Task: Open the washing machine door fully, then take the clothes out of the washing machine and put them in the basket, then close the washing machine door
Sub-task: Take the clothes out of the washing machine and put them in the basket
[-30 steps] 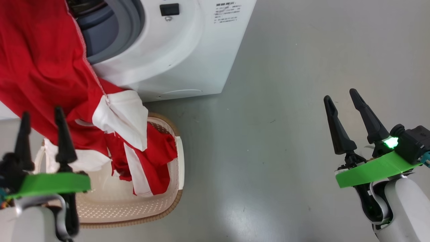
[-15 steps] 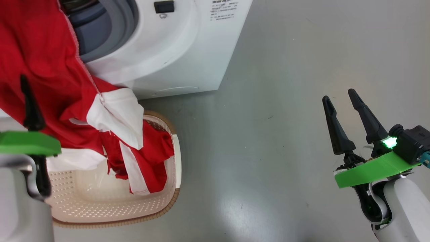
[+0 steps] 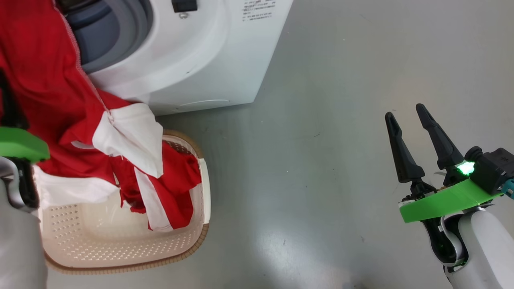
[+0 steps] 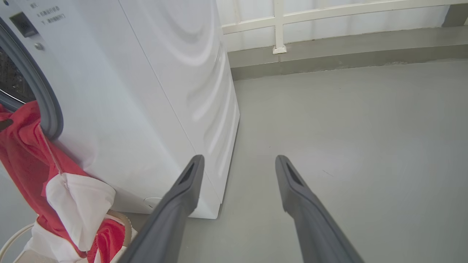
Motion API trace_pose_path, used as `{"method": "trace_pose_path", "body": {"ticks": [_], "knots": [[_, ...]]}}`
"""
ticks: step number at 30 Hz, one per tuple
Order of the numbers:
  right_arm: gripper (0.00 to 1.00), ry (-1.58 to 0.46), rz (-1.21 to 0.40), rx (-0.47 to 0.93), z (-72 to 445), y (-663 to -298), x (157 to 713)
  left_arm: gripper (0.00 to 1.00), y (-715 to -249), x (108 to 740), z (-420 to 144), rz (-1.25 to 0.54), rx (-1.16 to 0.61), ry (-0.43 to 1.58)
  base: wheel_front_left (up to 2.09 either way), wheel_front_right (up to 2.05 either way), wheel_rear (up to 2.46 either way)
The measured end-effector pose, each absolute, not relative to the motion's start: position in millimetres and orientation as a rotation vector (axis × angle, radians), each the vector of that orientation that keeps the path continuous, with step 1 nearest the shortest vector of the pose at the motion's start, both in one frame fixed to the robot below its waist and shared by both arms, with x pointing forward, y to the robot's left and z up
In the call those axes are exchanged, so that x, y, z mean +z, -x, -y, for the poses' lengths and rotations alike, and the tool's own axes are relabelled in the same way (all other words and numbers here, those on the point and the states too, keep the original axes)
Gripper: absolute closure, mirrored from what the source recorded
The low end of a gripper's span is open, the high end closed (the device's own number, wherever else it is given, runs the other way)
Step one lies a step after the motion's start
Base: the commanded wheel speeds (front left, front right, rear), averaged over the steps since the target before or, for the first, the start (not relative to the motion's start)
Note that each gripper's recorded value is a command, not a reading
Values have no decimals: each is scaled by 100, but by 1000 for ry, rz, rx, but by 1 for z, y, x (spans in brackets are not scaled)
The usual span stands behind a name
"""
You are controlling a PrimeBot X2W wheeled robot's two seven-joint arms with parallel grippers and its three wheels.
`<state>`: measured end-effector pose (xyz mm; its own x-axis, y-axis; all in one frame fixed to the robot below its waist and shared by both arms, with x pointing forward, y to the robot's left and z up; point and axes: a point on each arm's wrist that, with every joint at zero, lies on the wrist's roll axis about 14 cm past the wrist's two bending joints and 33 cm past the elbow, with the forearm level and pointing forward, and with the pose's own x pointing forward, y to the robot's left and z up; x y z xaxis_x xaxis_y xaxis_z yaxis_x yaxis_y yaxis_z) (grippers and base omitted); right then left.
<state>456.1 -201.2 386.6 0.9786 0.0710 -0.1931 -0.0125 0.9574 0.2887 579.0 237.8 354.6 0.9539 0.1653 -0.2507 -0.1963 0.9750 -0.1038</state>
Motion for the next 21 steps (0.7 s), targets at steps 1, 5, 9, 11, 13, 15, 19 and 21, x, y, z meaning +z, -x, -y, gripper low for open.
{"method": "trace_pose_path", "body": {"ticks": [1, 5, 9, 11, 13, 15, 19, 21], "knots": [[0, -291, -203, 43, 201, -456, 387, 0, -579, 355, -238, -243, 184, 128, 0, 0, 0], [0, -289, -206, 39, 203, -455, 386, 0, -581, 348, -237, -269, 192, 131, 0, 0, 0], [0, -288, -208, 35, 204, -455, 385, 0, -585, 346, -239, -277, 194, 128, 0, 0, 0], [0, -288, -209, 34, 204, -455, 385, 0, -586, 345, -239, -285, 195, 126, 0, 0, 0], [0, -287, -210, 33, 204, -455, 384, 0, -587, 342, -239, -296, 194, 123, 0, 0, 0], [0, -287, -211, 32, 205, -454, 384, 2, -588, 340, -239, -302, 193, 121, 0, 0, 0], [0, -286, -212, 32, 205, -454, 383, 41, -592, 339, -239, -313, 197, 112, 0, 0, 0], [0, -286, -214, 31, 205, -454, 383, 59, -592, 338, -242, -318, 200, 108, 0, 0, 0]]}}
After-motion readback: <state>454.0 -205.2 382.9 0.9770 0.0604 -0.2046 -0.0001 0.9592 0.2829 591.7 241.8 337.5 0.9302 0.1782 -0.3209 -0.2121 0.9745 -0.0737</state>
